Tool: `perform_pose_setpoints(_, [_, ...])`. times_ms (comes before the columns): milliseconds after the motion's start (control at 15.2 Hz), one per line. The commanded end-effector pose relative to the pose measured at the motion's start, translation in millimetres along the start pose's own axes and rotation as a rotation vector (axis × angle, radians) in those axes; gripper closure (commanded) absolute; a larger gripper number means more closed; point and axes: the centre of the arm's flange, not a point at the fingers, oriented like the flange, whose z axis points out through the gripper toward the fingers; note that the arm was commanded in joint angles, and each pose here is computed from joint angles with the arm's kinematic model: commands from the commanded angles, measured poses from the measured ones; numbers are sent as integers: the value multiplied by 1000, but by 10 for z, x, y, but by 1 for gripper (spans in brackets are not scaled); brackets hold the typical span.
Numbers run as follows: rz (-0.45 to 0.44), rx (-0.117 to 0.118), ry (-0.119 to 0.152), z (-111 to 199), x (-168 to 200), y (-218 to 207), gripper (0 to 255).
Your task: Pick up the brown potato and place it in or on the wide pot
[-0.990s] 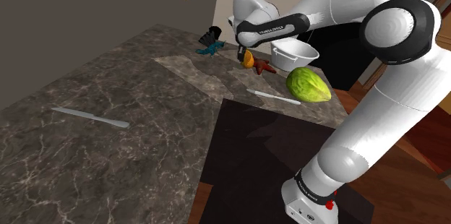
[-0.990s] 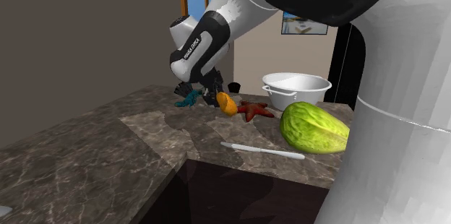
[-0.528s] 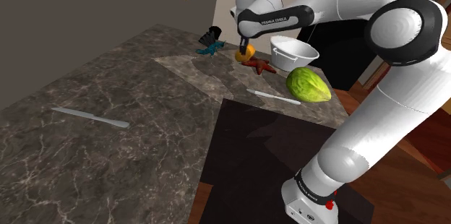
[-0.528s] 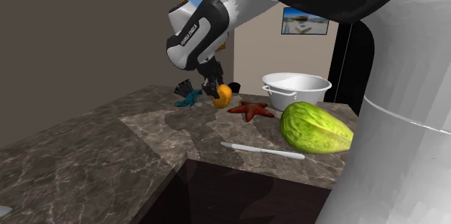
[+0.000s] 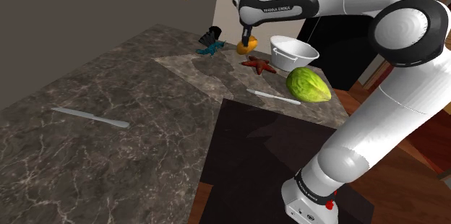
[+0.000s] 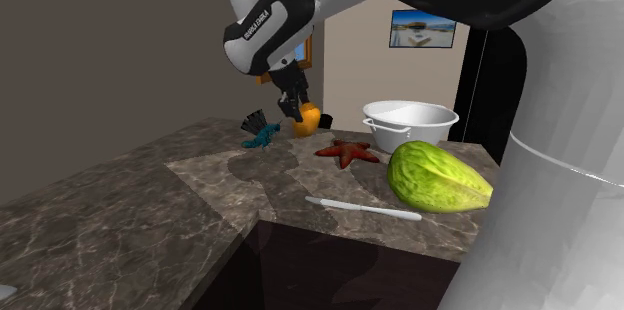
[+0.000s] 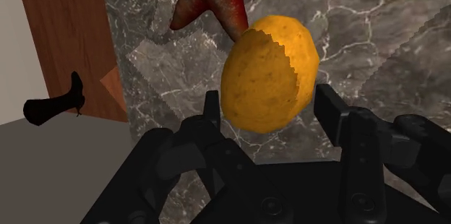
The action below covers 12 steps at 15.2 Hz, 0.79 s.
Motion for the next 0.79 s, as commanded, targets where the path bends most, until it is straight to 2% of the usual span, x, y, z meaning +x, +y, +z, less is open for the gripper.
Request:
perform_pose_setpoints(0, [0, 0, 0, -86, -27, 46, 255])
perform_pose_setpoints(594, [0, 0, 0, -498, -102, 272, 255])
perform_pose_setpoints(726, [0, 0, 0, -458, -190, 366, 255])
